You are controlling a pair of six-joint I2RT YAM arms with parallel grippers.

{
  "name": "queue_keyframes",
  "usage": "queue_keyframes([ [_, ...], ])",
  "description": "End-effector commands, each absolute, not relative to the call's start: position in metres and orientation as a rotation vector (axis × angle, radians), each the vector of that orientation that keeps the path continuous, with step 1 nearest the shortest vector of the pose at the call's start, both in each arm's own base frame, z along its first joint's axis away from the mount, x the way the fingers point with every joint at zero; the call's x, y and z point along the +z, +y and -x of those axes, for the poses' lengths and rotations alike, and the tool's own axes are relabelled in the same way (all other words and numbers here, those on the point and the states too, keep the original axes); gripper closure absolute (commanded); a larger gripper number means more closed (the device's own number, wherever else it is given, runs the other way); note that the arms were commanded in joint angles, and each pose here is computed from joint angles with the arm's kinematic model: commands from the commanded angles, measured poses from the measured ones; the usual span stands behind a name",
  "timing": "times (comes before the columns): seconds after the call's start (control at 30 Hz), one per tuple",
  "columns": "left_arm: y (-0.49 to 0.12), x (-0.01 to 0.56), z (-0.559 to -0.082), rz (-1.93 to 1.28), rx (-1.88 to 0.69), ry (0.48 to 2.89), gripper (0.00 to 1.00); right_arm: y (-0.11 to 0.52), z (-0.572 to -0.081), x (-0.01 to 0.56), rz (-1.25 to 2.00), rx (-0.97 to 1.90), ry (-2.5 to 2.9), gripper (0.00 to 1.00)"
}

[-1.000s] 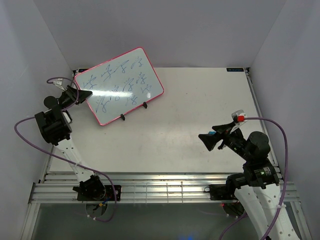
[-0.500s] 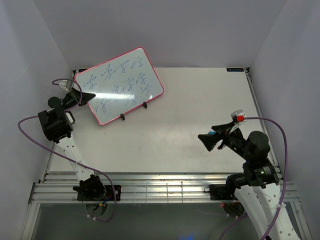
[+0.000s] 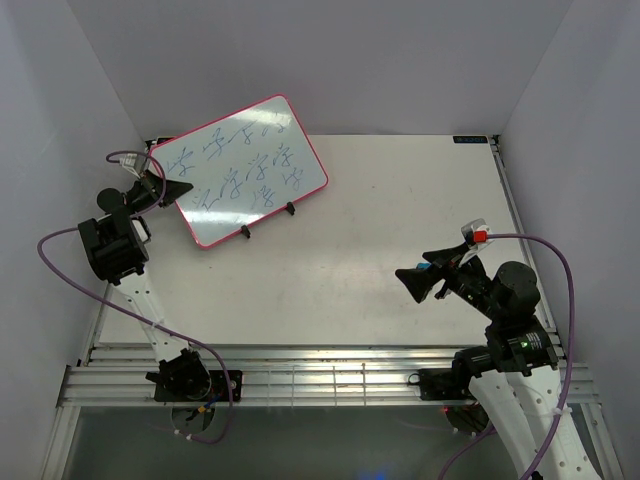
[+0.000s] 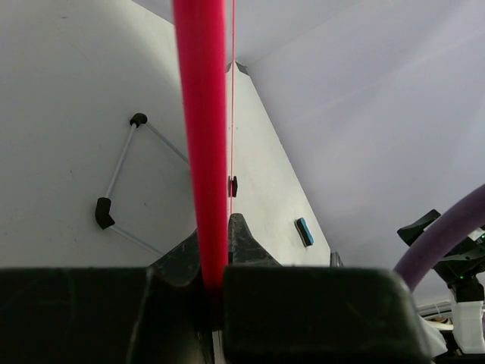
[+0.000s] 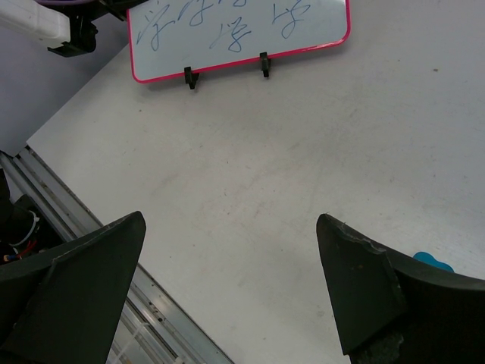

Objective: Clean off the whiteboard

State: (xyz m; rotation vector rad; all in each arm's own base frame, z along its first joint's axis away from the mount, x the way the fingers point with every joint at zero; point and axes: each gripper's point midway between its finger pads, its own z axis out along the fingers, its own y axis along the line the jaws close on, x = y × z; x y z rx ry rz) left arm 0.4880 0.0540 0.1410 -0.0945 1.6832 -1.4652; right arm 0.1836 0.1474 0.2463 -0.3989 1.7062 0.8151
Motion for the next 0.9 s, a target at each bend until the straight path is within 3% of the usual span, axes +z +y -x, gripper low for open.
queue_keyframes([
  [0.0, 0.045, 0.16, -0.489, -0.076, -1.386, 1.613, 1.0, 0.149, -0.183, 0.273, 0.426, 0.806, 1.623, 0.0],
  [0.2, 0.046, 0.177, -0.491, -0.099, -1.36, 1.584, 1.0, 0.149, -0.183, 0.275, 0.428, 0.807, 1.621, 0.0],
  [0.87, 0.026, 0.314, -0.472, -0.274, -1.238, 1.369, 1.0, 0.142, -0.187, 0.27, 0.401, 0.761, 1.639, 0.0],
])
